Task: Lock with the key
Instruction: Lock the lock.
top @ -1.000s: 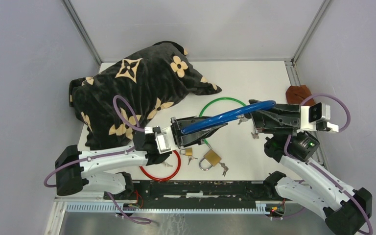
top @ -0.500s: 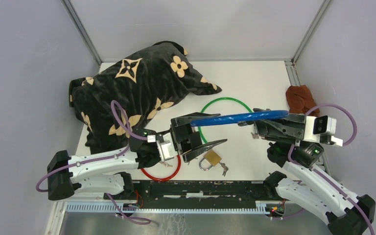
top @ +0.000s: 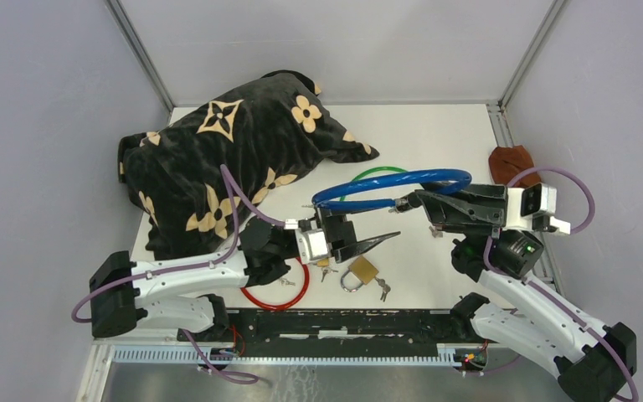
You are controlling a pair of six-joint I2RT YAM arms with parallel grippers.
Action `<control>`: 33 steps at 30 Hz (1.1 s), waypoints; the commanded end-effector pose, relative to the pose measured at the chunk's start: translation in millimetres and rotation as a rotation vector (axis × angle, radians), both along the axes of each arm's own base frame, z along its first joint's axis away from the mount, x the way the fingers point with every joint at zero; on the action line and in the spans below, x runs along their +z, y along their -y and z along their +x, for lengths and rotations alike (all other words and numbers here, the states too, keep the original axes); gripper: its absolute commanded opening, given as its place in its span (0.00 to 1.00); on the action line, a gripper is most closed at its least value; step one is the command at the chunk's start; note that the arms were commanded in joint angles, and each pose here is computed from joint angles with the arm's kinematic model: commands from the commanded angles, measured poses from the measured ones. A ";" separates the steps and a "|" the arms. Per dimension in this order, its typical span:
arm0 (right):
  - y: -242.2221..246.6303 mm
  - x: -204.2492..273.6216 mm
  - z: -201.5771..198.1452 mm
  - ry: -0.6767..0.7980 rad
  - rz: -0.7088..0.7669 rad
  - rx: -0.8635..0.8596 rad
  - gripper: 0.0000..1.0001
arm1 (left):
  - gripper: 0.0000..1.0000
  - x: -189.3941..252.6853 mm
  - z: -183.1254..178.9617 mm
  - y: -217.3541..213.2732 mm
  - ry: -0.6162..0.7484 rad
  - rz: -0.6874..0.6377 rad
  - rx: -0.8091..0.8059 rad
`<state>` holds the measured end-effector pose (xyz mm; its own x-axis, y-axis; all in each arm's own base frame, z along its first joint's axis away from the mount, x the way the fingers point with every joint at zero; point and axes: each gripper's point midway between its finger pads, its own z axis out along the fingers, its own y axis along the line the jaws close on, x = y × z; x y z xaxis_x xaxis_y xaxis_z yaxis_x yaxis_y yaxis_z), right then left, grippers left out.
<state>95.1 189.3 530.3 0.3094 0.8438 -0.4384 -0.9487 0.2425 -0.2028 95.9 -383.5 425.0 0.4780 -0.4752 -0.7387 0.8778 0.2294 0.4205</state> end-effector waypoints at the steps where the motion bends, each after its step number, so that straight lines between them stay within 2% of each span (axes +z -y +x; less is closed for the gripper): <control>1: 30.3 26.2 -32.2 0.113 0.137 0.014 0.00 | 0.50 20.4 10.8 2.2 -0.012 -0.058 0.050; 3: 30.5 26.2 -33.2 0.116 0.137 0.014 0.00 | 0.42 20.9 9.7 3.3 0.008 -0.058 0.050; 6: 30.9 26.6 -34.7 0.119 0.137 0.021 0.00 | 0.35 22.8 9.2 3.6 0.032 -0.065 0.055; 15: 29.1 26.7 -32.8 0.113 0.136 0.033 0.00 | 0.27 33.4 12.8 1.1 0.091 -0.112 0.100; 16: 29.3 27.1 -33.2 0.113 0.137 0.035 0.00 | 0.24 33.4 13.5 1.7 0.097 -0.111 0.105; 19: 28.9 26.4 -31.8 0.106 0.137 0.038 0.00 | 0.06 33.0 15.2 2.7 0.134 -0.112 0.129; 21: 29.6 26.0 -30.6 0.099 0.141 0.036 0.00 | 0.02 31.5 16.0 2.8 0.186 -0.109 0.157; 23: 29.9 25.2 -27.8 0.083 0.146 0.035 0.00 | 0.02 28.4 17.6 3.5 0.274 -0.099 0.209; 27: 33.1 22.3 -14.8 0.009 0.181 0.038 0.00 | 0.02 19.3 33.7 6.1 0.526 -0.046 0.418; 33: 40.3 14.3 8.1 -0.132 0.250 0.058 0.00 | 0.02 8.3 35.7 5.0 1.000 0.031 0.647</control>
<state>108.0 180.4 529.7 0.2510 0.8778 -0.4080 -0.9678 0.2358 -0.0882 134.6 -391.3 432.5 0.9379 -0.1460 -0.3147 0.3438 0.5131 0.7865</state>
